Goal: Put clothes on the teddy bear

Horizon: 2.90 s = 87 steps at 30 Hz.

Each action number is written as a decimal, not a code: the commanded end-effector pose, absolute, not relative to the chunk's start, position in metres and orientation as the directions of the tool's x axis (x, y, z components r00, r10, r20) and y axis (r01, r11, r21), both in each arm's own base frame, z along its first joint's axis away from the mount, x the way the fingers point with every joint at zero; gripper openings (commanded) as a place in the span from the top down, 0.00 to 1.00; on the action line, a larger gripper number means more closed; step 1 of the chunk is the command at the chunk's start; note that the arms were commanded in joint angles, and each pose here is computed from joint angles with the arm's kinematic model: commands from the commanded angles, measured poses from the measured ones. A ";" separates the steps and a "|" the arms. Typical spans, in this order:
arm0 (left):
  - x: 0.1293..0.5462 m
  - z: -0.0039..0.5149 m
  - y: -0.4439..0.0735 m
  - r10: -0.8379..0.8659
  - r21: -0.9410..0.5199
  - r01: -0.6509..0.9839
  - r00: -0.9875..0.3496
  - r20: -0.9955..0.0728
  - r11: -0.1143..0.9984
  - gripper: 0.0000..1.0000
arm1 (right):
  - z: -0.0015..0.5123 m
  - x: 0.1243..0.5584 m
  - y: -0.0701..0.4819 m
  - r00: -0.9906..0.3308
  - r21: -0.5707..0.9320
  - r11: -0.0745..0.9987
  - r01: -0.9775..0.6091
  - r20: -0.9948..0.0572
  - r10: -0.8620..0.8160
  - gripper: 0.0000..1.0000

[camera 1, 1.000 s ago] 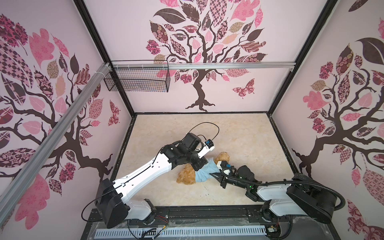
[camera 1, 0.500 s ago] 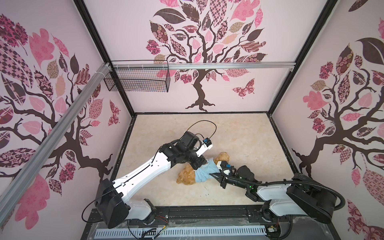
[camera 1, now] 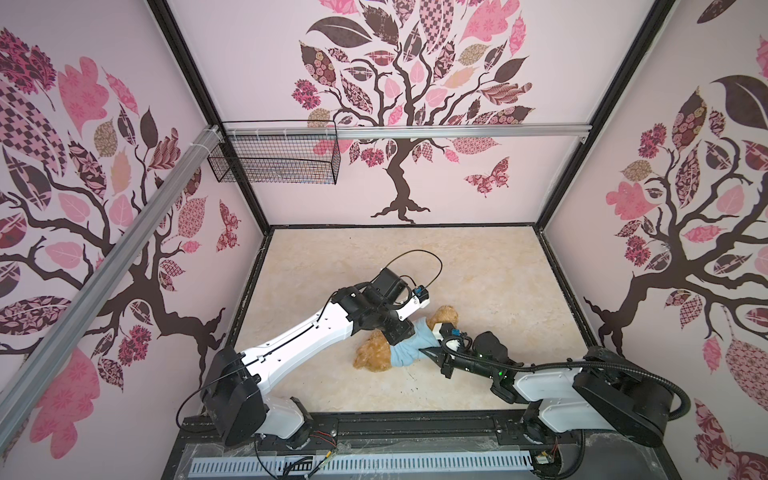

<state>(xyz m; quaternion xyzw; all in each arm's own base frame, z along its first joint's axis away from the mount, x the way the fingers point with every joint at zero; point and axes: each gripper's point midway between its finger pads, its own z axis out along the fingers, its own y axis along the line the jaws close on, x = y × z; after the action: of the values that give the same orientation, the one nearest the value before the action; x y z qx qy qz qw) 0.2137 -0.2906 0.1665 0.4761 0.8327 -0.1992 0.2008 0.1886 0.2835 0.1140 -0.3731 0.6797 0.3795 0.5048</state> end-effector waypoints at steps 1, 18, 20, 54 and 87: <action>0.205 0.152 -0.292 0.749 -0.177 0.874 -0.480 -0.457 0.452 0.61 | 0.167 0.191 0.296 -0.094 0.089 0.388 -0.917 -0.996 0.006 1.00; 0.208 0.303 -0.303 0.214 -0.452 0.838 -0.523 -0.825 0.305 1.00 | 0.095 0.207 0.259 -0.373 0.283 0.607 -0.742 -0.927 -0.024 1.00; 0.214 0.324 -0.291 0.095 -0.504 0.818 -0.545 -0.833 0.277 1.00 | 0.084 0.208 0.255 -0.418 0.306 0.633 -0.711 -0.908 -0.030 1.00; 0.242 0.207 -0.288 0.316 -0.472 0.733 -0.654 -0.687 0.490 1.00 | 0.170 0.223 0.230 -0.205 0.033 0.724 -0.689 -0.967 -0.151 0.20; 0.304 0.230 -0.273 0.380 -0.152 0.753 -0.482 -0.790 0.640 1.00 | 0.202 0.240 0.287 -0.182 0.129 0.571 -0.811 -0.983 -0.037 0.27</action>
<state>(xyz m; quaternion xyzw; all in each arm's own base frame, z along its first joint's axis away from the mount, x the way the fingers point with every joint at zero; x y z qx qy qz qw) 0.2629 -0.2784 0.2024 0.3409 0.8364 -0.3142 0.2924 0.2316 0.2926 0.1703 -0.3389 0.6904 0.3316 0.5464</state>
